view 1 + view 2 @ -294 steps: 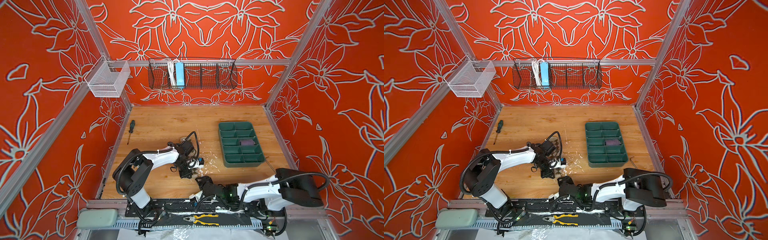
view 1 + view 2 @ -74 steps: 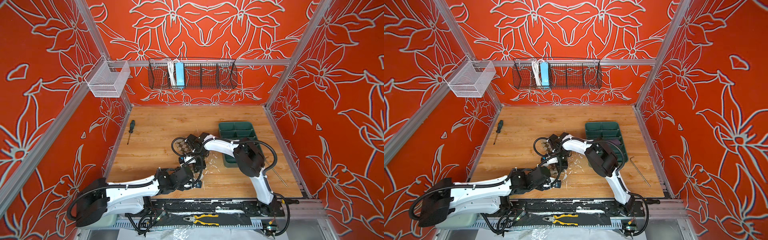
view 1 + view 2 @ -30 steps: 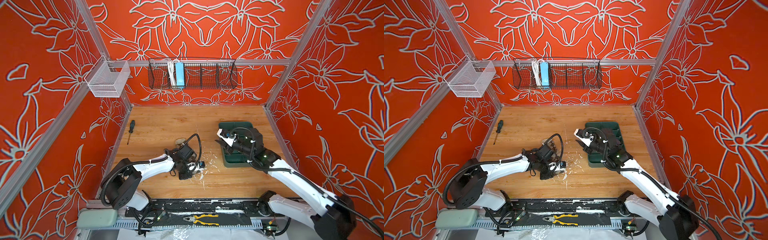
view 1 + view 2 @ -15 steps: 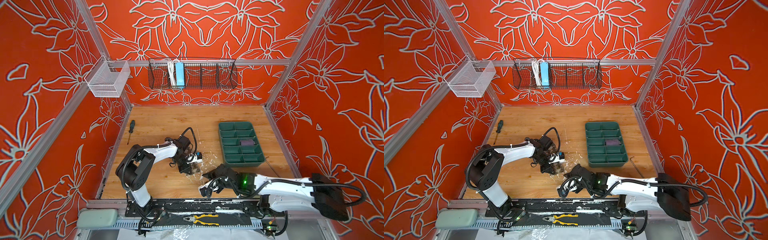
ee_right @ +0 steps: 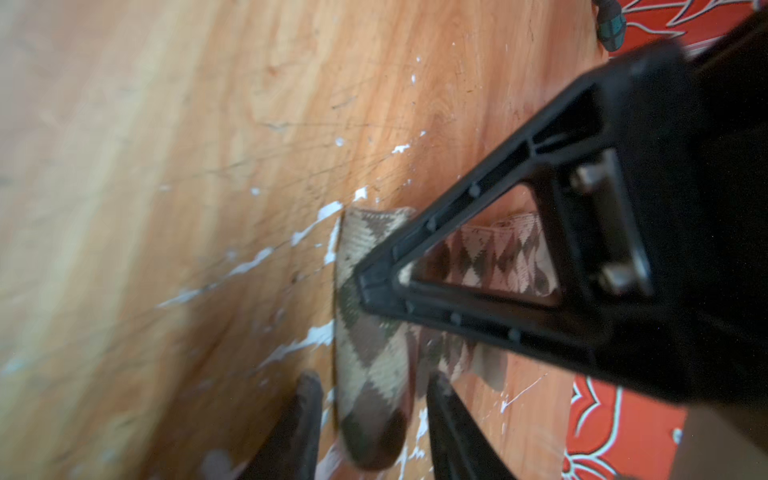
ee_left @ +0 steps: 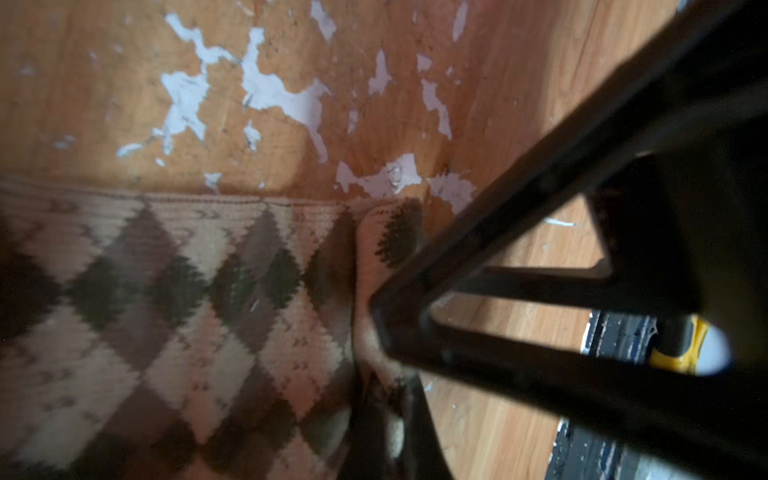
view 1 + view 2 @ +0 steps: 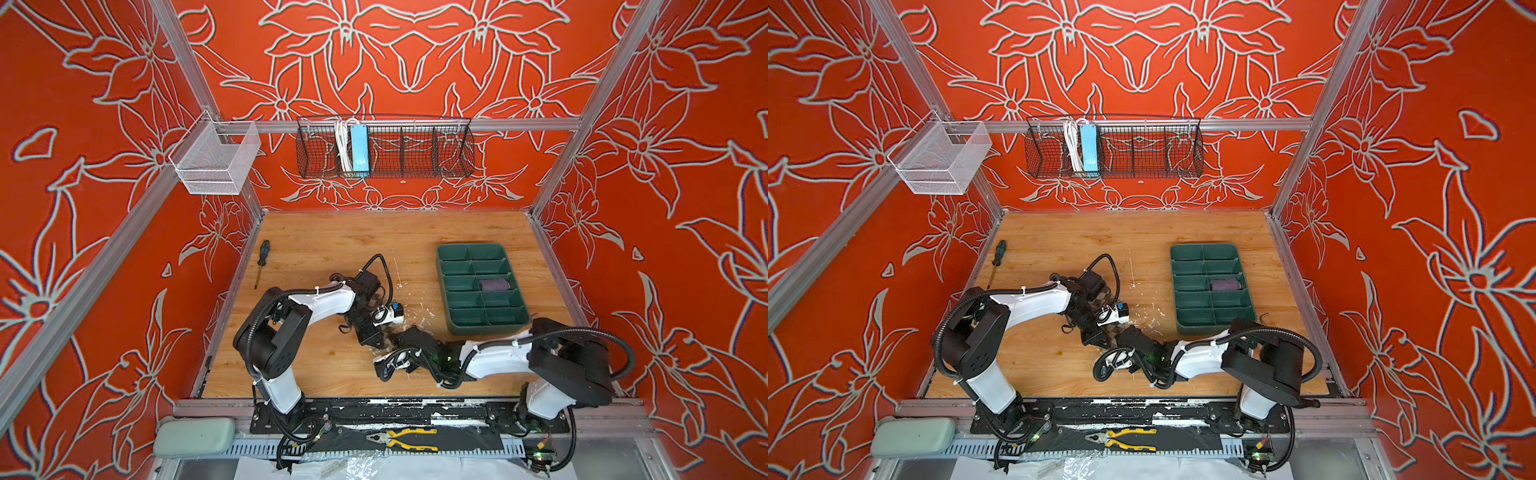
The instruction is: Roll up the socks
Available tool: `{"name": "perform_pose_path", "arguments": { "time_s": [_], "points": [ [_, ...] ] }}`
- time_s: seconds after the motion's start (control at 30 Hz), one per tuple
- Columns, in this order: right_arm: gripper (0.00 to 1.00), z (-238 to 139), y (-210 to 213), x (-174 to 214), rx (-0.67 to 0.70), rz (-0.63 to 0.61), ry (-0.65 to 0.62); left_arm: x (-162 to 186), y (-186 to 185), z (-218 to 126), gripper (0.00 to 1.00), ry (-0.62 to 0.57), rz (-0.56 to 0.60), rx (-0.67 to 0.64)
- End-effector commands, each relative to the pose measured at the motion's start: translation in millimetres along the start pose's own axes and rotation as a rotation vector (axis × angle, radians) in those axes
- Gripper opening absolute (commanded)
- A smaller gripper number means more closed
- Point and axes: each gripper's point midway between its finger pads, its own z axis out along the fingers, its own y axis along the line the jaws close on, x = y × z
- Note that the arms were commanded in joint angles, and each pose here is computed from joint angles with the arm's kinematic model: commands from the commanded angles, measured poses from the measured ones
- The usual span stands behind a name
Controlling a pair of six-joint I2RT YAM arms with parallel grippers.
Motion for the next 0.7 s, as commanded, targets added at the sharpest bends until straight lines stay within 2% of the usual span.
{"name": "perform_pose_path", "arguments": {
  "time_s": [0.0,0.13,0.3,0.5,0.67],
  "points": [
    [0.33,9,5,8,-0.021,-0.001,0.032,6,10,3,0.03,0.027,-0.010,-0.036],
    [0.17,10,24,19,-0.104,-0.009,0.067,1,14,-1,0.06,0.007,-0.002,-0.067],
    [0.00,8,39,33,-0.208,0.012,0.132,-9,17,-20,0.19,-0.040,0.022,-0.152],
    [0.00,-10,52,40,-0.352,0.059,0.176,-22,19,-61,0.27,-0.144,0.035,-0.325],
    [0.00,-32,59,39,-0.532,0.133,0.214,-36,13,-133,0.31,-0.334,0.036,-0.571]
  ]
}}
